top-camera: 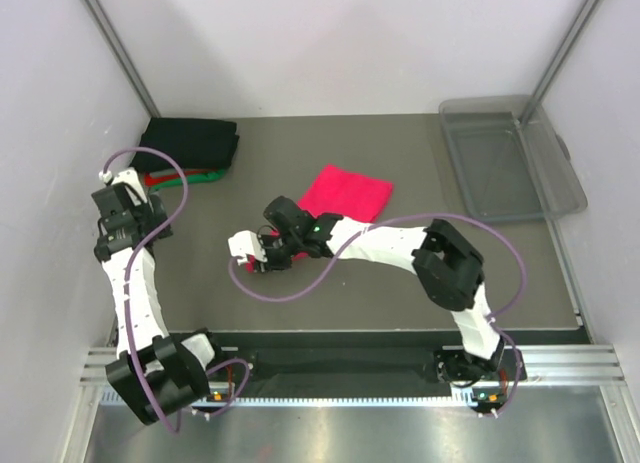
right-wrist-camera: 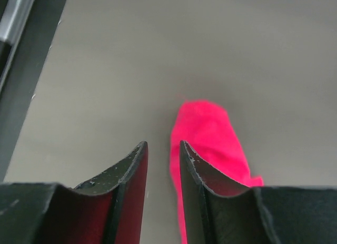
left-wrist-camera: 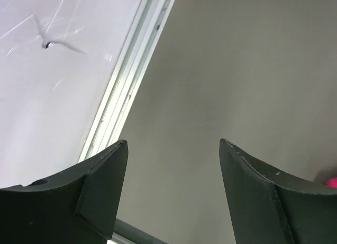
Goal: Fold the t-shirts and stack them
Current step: Flatten the tshirt out
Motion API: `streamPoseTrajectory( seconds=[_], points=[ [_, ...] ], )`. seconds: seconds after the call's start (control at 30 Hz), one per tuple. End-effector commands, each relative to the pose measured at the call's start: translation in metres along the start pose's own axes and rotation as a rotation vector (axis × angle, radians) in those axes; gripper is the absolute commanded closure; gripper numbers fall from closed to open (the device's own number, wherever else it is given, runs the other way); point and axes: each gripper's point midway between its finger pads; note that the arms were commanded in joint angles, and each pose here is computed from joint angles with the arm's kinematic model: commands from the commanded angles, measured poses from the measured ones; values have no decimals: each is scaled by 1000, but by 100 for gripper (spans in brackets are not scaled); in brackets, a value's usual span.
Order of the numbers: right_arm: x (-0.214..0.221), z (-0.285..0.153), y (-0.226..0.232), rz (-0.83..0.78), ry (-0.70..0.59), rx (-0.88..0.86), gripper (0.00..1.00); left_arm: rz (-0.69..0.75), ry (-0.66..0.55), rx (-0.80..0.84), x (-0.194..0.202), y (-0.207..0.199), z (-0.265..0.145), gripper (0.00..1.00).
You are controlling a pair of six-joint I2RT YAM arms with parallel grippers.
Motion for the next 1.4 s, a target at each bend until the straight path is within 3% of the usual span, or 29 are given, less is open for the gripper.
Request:
streamPoseTrajectory(
  seconds=[0.0, 0.3, 0.5, 0.57, 0.8, 1.03, 1.07, 1.13, 1.2, 1.23, 1.27, 1.37],
  points=[
    [-30, 19, -4, 5, -82, -42, 69, 7, -47, -14, -6, 7, -5, 25],
    [-12, 59, -22, 37, -25, -25, 64, 37, -26, -10, 6, 8, -6, 24],
    [5, 62, -24, 43, 23, -1, 71, 37, -36, 18, 5, 3, -8, 24],
    [10, 60, -31, 52, 52, 35, 67, 30, -33, 30, 6, 1, -8, 24],
    [35, 61, -46, 62, 162, 129, 63, 27, -39, 44, 8, -3, -16, 24],
    [48, 52, -45, 61, 216, 154, 96, 26, -48, 54, 8, -5, -24, 24],
    [36, 40, -48, 50, 200, 175, 100, 25, -55, 55, 6, -5, -26, 24],
    [30, 24, -47, 36, 194, 203, 100, 21, -54, 62, 7, -7, -27, 24],
    [-15, -22, -59, -34, 116, 302, 100, 20, -67, 69, 4, -8, -29, 23],
    [-14, -35, -53, -58, 119, 317, 100, 17, -72, 77, 3, -9, -29, 23],
    [-51, -79, -60, -134, 56, 403, 100, 16, -73, 85, 2, -11, -29, 23],
    [-99, -152, -57, -277, -23, 521, 100, 6, -85, 122, -1, -17, -31, 23]
  ],
)
Point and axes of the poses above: each gripper's point midway between its finger pads, its own z axis out along the fingers, its own y axis along the line the jaws close on, x = y × z, and after that the axes turned 9 degrees about z, right-handed
